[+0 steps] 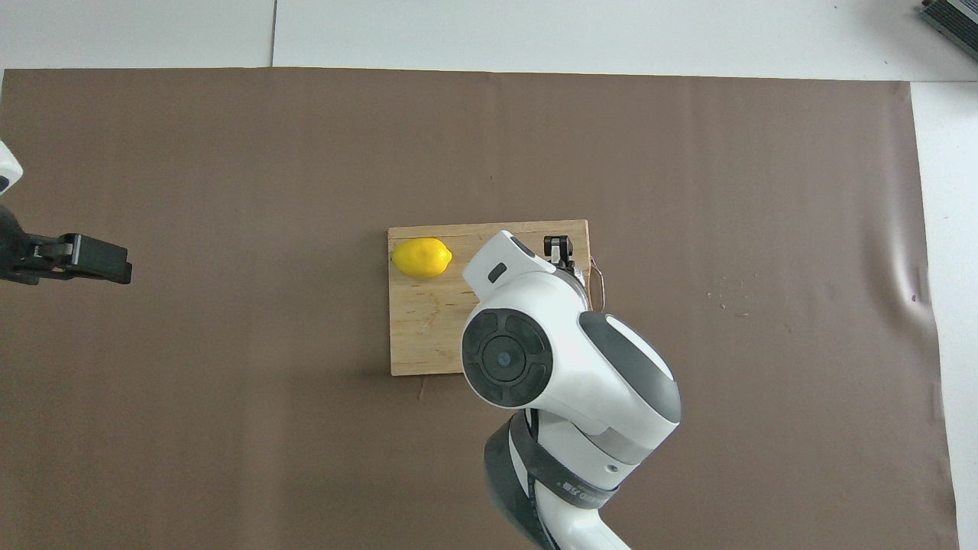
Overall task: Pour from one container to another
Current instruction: 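Tilt the clear glass with the right gripper to pour into the jigger, then turn the glass upright and carry it back with the right gripper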
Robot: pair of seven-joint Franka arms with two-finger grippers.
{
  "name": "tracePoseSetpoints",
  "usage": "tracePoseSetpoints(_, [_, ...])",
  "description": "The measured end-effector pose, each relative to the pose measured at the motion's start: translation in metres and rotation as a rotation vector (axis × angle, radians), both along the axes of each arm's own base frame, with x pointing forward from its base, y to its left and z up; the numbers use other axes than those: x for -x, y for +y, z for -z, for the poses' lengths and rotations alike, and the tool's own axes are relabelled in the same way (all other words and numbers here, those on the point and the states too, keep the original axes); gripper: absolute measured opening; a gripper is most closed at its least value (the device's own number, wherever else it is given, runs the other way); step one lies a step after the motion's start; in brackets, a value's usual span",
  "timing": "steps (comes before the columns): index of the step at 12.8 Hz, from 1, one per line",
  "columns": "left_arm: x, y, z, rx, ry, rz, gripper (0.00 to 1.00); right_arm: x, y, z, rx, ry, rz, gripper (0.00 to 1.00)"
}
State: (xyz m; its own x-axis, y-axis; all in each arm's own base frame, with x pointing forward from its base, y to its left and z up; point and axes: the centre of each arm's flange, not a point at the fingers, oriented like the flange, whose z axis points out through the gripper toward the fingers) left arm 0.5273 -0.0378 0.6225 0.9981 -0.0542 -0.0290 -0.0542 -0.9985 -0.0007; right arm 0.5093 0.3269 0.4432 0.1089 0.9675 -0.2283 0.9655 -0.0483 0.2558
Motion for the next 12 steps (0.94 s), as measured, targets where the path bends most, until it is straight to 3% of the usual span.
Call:
tracePoseSetpoints(4, [0.0, 0.0, 0.0, 0.0, 0.0, 0.0, 1.0, -0.006, -0.01, 0.001, -0.015, 0.023, 0.002, 0.5])
tracePoseSetpoints(7, [0.0, 0.0, 0.0, 0.0, 0.0, 0.0, 1.0, -0.022, -0.039, 0.002, -0.093, 0.107, 0.007, 0.5])
tracePoseSetpoints(12, [0.0, 0.0, 0.0, 0.0, 0.0, 0.0, 1.0, -0.056, -0.12, 0.001, -0.217, 0.203, 0.001, 0.5])
